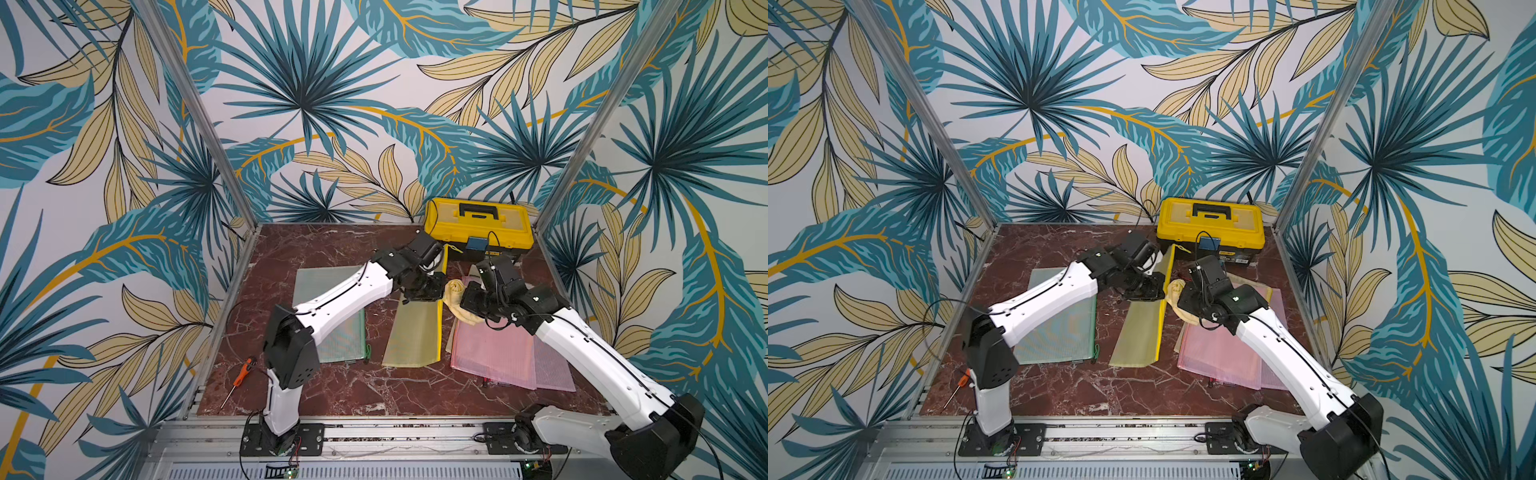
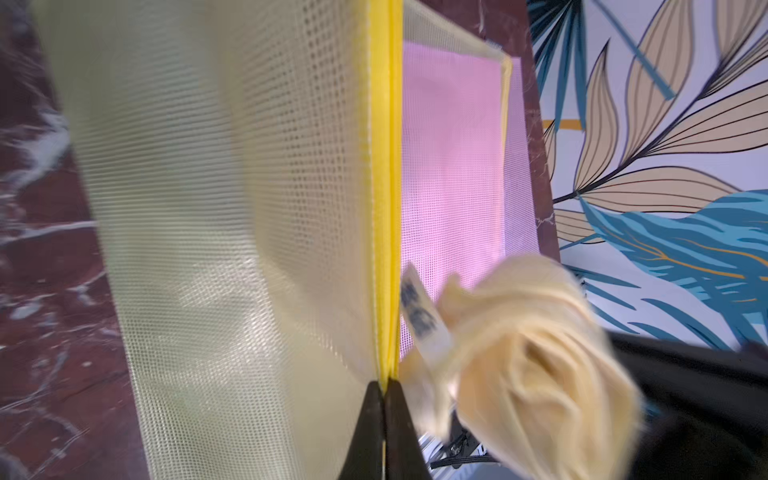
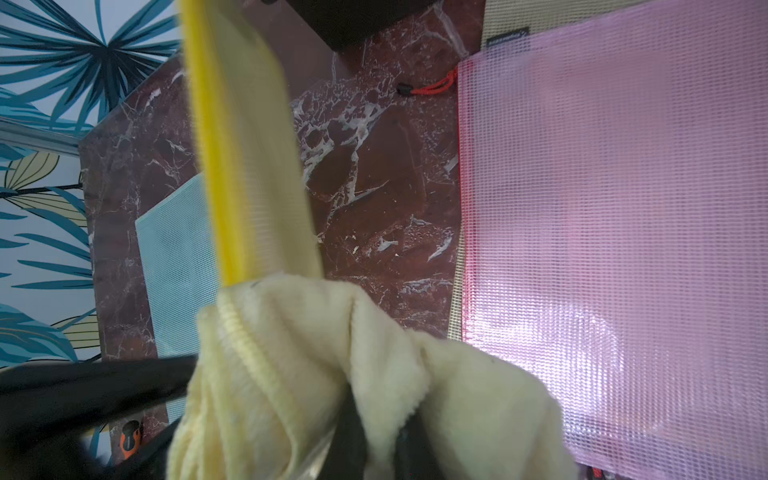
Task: Wipe the document bag
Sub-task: Place the document bag at the center of the board.
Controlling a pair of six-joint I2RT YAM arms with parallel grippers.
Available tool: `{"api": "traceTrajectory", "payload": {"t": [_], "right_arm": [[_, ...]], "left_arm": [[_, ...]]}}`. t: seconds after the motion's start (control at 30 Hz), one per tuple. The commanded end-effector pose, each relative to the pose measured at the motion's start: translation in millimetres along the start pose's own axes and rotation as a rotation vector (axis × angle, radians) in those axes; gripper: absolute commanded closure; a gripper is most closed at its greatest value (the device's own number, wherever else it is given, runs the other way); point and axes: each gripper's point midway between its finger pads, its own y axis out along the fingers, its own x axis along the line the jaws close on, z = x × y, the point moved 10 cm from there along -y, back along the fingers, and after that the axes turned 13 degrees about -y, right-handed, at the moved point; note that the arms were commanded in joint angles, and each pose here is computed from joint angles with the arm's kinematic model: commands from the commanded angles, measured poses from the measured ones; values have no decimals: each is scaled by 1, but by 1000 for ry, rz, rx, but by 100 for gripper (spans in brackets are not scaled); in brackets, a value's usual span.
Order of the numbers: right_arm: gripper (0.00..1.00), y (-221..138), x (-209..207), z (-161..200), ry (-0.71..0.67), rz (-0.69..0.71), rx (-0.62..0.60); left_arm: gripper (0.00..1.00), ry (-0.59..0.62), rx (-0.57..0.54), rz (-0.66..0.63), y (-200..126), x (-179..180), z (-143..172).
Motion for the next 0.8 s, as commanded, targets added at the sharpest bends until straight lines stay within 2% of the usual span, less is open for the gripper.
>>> {"api": "traceTrajectory", "payload": {"t": [0.0, 0.17, 0.27, 0.4, 0.57, 0.63, 0.77], "right_arm": [[100, -4, -16, 15, -25, 78, 18], [100, -1, -24, 24, -41, 127, 65], [100, 3, -26, 28, -37, 126, 73], [100, 6, -24, 27, -38, 114, 77], [100, 22, -16, 24, -44, 92, 109], [100, 28, -13, 22, -38, 87, 133], [100, 34, -10, 19, -36, 90, 139]], "left_arm": [[100, -80, -9, -80, 21, 13, -14], [100, -177, 14, -195, 63, 46, -23], [100, -205, 2, -267, 77, 64, -25], [100, -248, -58, -352, 64, 90, -26], [100, -251, -37, -374, 50, 113, -27], [100, -227, -34, -354, 46, 110, -27], [100, -137, -58, -262, 31, 78, -32]]}}
